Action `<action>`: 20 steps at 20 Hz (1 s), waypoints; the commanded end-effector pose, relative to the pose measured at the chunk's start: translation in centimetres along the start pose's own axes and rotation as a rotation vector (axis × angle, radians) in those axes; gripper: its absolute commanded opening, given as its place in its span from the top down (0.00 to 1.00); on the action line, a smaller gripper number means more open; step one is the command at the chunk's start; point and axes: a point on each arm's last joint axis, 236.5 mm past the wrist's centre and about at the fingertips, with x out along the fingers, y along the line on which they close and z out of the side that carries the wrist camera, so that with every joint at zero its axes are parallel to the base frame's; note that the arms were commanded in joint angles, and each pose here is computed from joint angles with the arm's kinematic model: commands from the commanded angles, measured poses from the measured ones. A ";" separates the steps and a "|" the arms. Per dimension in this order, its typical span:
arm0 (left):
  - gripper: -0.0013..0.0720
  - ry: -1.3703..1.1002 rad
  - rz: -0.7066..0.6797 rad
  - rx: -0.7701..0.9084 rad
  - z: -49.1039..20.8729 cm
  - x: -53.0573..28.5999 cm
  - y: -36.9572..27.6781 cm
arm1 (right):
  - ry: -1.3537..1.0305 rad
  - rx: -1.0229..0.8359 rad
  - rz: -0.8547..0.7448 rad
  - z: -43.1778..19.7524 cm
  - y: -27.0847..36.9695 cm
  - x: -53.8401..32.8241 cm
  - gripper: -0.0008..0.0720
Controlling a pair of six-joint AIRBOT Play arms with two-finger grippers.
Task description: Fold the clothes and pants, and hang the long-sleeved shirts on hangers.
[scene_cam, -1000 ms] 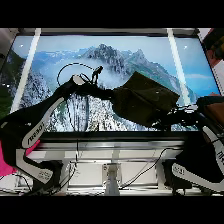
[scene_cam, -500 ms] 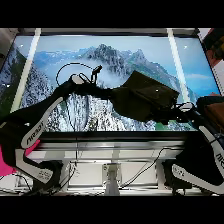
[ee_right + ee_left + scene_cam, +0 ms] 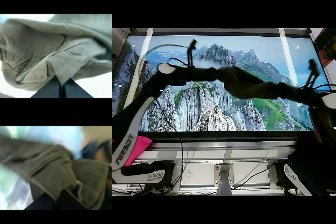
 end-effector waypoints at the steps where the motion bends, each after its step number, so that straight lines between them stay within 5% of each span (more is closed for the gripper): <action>1: 0.93 -0.283 -0.119 0.064 7.7 -6.3 -7.7 | -0.247 -0.166 0.088 6.5 7.8 -8.0 0.96; 5: 0.93 -0.399 -0.199 0.156 9.7 -11.6 -15.2 | -0.344 -0.249 0.151 8.7 12.8 -13.1 0.96; 11: 0.93 -0.472 -0.260 0.278 9.0 -17.3 -22.8 | -0.130 -0.326 0.171 3.8 14.1 -13.9 0.96; 20: 0.93 0.122 0.242 0.035 -4.1 -13.9 -11.2 | -0.019 -0.355 0.126 1.4 12.7 -13.5 0.96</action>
